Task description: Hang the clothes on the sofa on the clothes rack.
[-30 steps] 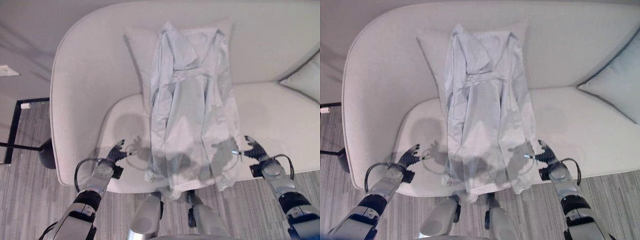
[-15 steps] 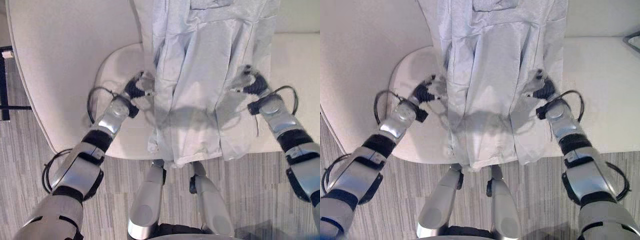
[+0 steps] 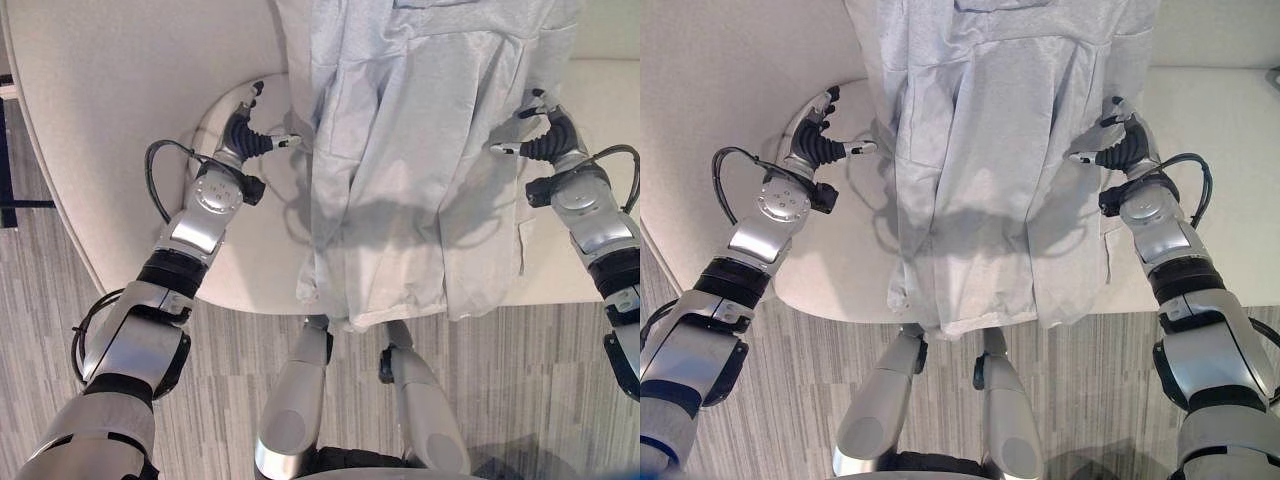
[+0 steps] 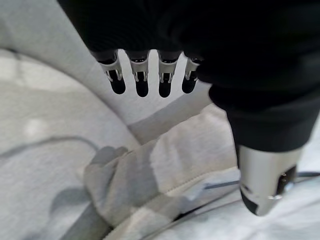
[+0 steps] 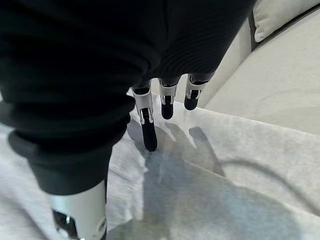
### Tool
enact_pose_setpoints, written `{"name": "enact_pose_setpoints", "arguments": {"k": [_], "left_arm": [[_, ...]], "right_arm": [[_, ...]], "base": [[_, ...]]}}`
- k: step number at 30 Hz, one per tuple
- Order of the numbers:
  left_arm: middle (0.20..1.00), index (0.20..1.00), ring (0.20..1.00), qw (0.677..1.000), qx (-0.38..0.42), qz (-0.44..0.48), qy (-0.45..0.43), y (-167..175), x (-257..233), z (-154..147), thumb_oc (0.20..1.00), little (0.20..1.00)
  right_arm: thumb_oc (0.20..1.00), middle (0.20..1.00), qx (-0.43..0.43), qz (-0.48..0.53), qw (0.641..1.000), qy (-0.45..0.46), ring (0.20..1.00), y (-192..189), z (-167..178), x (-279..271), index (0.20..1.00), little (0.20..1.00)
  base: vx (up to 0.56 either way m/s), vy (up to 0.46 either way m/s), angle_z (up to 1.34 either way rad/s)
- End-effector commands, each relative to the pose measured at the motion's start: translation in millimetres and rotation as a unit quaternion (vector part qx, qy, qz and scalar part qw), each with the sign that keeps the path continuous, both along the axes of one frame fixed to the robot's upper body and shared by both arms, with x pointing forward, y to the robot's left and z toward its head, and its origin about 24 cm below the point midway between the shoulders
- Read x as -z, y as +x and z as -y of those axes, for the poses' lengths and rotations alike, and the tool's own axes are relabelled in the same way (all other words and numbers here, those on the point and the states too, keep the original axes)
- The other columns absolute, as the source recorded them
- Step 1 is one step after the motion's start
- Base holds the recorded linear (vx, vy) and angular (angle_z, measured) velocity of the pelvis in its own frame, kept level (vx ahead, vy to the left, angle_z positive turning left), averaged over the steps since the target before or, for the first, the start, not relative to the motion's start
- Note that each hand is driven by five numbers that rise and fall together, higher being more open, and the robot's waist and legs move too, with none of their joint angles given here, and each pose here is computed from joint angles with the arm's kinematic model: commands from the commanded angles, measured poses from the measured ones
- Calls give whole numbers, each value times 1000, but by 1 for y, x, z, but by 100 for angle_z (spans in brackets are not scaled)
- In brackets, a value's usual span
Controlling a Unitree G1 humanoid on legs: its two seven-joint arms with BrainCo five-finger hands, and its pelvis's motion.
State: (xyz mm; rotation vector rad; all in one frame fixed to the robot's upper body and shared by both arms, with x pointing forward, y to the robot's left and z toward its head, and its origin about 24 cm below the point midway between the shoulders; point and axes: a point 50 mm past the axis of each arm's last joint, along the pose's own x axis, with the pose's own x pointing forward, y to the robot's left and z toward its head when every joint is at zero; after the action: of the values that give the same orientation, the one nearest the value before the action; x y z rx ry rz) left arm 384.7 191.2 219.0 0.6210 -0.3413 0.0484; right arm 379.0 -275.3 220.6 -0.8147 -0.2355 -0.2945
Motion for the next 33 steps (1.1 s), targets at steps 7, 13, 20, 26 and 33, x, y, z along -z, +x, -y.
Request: {"name": "enact_pose_setpoints", "arguments": {"k": [7, 13, 20, 26, 33], "left_arm": [[1000, 1000, 1000, 999, 4, 43, -3, -7, -9, 2, 1000, 1000], [1000, 1000, 1000, 999, 4, 46, 3, -5, -14, 5, 1000, 1000], [1000, 1000, 1000, 998, 8, 54, 21, 0, -28, 9, 1000, 1000], [1000, 1000, 1000, 995, 39, 90, 35, -8, -47, 26, 1000, 1000], [1000, 1000, 1000, 992, 92, 81, 35, -18, -32, 50, 1000, 1000]], "right_arm": [[1000, 1000, 45, 92, 995, 0, 1000, -27, 33, -27, 1000, 1000], [1000, 1000, 96, 75, 993, -11, 1000, -34, 59, -24, 1000, 1000], [1000, 1000, 103, 23, 994, -10, 1000, -21, 62, -19, 1000, 1000], [1000, 1000, 112, -11, 994, -2, 1000, -10, 61, -19, 1000, 1000], [1000, 1000, 132, -51, 990, 14, 1000, -6, 66, -2, 1000, 1000]], "base": [[3, -3, 0], [16, -15, 2], [13, -15, 2], [8, -12, 0], [0, 0, 0]]}}
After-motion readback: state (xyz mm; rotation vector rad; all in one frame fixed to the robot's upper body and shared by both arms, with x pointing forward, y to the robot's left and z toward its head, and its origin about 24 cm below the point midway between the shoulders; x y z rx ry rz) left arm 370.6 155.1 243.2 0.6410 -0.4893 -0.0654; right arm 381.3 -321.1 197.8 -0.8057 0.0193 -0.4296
